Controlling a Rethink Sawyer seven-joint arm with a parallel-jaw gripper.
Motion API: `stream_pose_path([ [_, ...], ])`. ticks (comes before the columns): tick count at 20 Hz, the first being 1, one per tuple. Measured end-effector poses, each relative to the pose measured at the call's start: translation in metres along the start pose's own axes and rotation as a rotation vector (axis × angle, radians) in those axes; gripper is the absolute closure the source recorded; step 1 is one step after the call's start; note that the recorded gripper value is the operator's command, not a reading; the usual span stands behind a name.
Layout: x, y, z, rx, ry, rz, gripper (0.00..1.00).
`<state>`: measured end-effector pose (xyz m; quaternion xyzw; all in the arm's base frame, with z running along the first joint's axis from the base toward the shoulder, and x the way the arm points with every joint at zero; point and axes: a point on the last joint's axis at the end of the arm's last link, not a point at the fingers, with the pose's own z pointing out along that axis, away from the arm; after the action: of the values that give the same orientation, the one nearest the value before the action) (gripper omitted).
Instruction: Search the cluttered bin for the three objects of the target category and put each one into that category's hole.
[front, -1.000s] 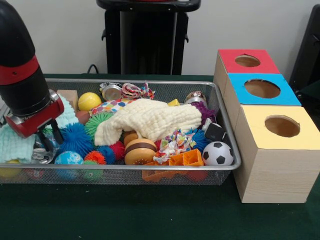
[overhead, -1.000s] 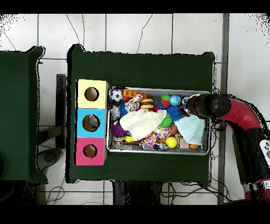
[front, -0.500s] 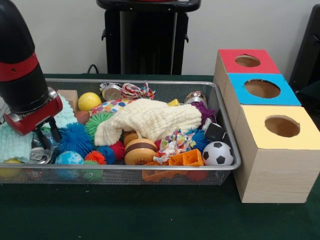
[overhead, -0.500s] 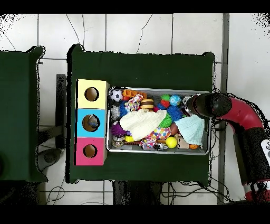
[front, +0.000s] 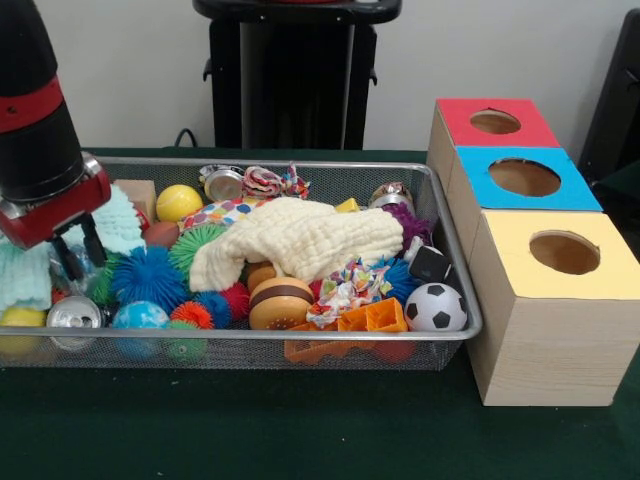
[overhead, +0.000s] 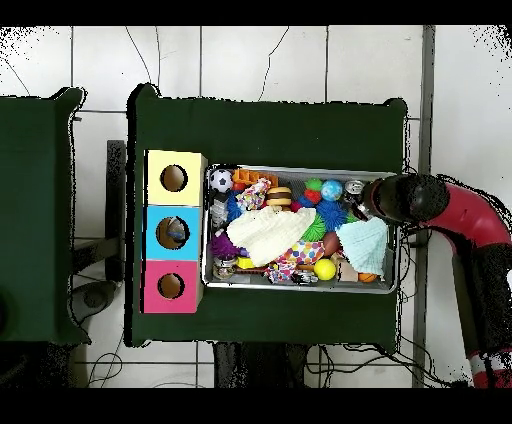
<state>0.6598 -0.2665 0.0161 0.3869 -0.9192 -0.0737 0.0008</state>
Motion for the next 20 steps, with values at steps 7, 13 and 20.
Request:
stream_pose_path([
  [7, 0.006, 0.004, -0.017, 0.003, 0.015, 0.014, 1.0],
  [13, 0.015, 0.012, -0.028, -0.006, 0.03, 0.033, 1.0],
  [20, 0.015, 0.027, -0.038, -0.026, 0.043, 0.044, 1.0],
])
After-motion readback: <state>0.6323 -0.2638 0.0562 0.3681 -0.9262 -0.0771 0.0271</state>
